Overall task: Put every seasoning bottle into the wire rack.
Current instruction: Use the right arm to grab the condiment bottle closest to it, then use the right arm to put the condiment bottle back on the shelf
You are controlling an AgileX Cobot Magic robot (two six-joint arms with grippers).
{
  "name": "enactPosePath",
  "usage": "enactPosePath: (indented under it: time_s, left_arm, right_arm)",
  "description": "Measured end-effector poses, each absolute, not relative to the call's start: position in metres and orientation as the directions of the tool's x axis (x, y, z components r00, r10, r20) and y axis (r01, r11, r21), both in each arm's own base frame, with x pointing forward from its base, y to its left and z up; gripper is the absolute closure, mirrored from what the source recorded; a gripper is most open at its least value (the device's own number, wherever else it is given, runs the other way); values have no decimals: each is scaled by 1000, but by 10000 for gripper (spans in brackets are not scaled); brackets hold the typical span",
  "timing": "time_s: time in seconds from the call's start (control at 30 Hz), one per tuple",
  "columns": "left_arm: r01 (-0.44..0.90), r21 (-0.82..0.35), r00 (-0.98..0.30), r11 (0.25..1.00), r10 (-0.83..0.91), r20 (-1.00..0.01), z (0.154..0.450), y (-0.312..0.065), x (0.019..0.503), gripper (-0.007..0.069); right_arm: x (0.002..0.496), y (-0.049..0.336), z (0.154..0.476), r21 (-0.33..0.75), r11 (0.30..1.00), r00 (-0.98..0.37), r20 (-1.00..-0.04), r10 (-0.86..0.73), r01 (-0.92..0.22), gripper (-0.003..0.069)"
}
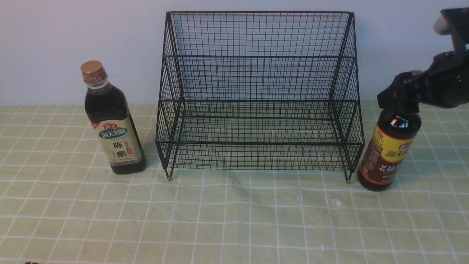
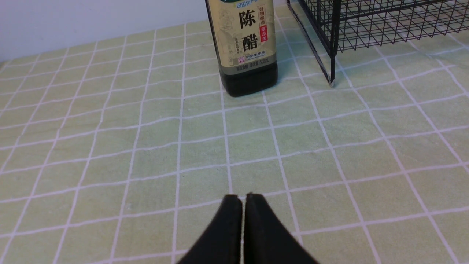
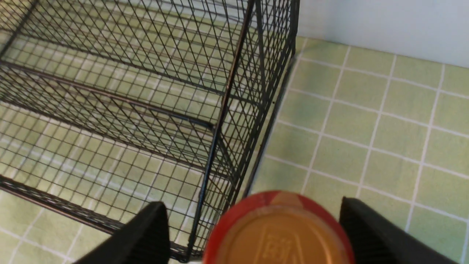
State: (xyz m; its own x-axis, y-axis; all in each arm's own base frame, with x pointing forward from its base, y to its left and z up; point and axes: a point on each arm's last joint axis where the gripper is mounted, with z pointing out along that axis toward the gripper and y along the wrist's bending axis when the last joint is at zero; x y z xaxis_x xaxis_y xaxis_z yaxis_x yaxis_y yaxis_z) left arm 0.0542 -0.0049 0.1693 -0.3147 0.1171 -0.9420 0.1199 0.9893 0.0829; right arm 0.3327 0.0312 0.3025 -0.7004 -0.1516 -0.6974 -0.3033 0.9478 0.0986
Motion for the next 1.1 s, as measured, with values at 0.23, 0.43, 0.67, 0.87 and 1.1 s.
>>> enactPosePath:
  time_s: [0.23, 0.43, 0.67, 0.87, 1.1]
  left_arm:
    - [120, 83, -315, 989, 117, -942, 169, -5, 54, 631]
    - [120, 83, -315, 989, 117, -942, 169, -5, 54, 631]
    - [120, 83, -315, 989, 117, -942, 169, -5, 54, 631]
    - [120, 83, -315, 989, 117, -942, 169, -5, 54, 631]
    - [120, 83, -315, 989, 117, -942, 169, -5, 54, 631]
  right_arm:
    - [333, 29, 303, 47, 946, -689, -697, -199, -321, 383]
    - [321, 30, 317, 40, 933, -692, -683, -234, -356, 379]
    - [293, 32, 397, -28, 915, -561, -782, -271, -402, 379]
    - [277, 39, 455, 6, 899, -434, -877, -206, -438, 379]
    - [284, 51, 485, 80, 853, -346, -930, -123, -515, 379]
